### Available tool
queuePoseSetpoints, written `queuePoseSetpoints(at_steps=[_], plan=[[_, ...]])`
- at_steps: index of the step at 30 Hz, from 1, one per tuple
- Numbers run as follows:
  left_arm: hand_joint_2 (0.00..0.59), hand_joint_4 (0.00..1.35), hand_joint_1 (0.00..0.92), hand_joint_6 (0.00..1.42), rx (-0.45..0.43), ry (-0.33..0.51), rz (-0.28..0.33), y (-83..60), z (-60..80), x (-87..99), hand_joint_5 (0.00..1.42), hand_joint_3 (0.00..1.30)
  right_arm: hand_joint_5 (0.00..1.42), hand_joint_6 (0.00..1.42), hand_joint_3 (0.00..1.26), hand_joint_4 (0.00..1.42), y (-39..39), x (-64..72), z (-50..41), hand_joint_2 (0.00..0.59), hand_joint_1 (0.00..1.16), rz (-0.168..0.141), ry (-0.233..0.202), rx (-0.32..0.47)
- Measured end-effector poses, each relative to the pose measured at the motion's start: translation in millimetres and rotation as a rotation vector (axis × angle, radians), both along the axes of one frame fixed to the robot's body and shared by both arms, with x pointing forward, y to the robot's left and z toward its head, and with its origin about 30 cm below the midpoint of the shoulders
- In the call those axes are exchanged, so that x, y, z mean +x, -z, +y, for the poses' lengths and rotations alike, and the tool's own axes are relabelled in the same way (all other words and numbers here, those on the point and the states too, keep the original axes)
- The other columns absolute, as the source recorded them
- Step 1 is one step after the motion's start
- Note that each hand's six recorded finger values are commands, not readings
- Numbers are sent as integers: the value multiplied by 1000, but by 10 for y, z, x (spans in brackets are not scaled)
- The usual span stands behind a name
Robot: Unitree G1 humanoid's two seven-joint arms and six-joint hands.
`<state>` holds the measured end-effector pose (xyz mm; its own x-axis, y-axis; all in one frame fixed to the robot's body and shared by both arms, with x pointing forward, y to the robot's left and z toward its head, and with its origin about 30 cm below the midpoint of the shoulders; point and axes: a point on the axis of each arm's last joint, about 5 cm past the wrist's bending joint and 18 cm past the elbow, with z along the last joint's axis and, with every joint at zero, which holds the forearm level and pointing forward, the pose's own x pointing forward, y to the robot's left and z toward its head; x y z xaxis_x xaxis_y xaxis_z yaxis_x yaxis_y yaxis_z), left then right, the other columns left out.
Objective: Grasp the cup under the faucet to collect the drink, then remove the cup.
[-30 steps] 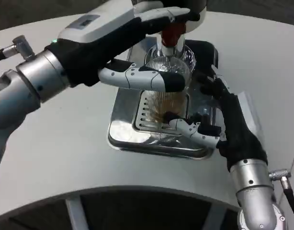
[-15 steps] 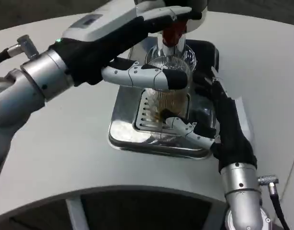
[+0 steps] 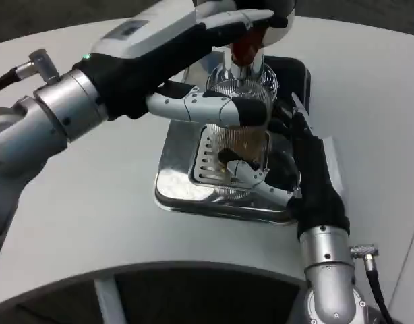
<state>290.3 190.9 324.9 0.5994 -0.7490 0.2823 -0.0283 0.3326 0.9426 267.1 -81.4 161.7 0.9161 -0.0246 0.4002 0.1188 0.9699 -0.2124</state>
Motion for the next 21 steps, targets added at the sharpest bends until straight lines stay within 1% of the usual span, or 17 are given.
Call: queuePoseSetpoints(at_steps=[13,21], plan=[[13,153,0,0,6,7,-14,1,3,-8,219,306,249,283,103,204,-21,10,26,166,892,-7,1,8],[13,161,0,0,7,7,-18,1,10,-15,220,312,250,284,103,206,-5,14,42,166,892,-6,-2,10]])
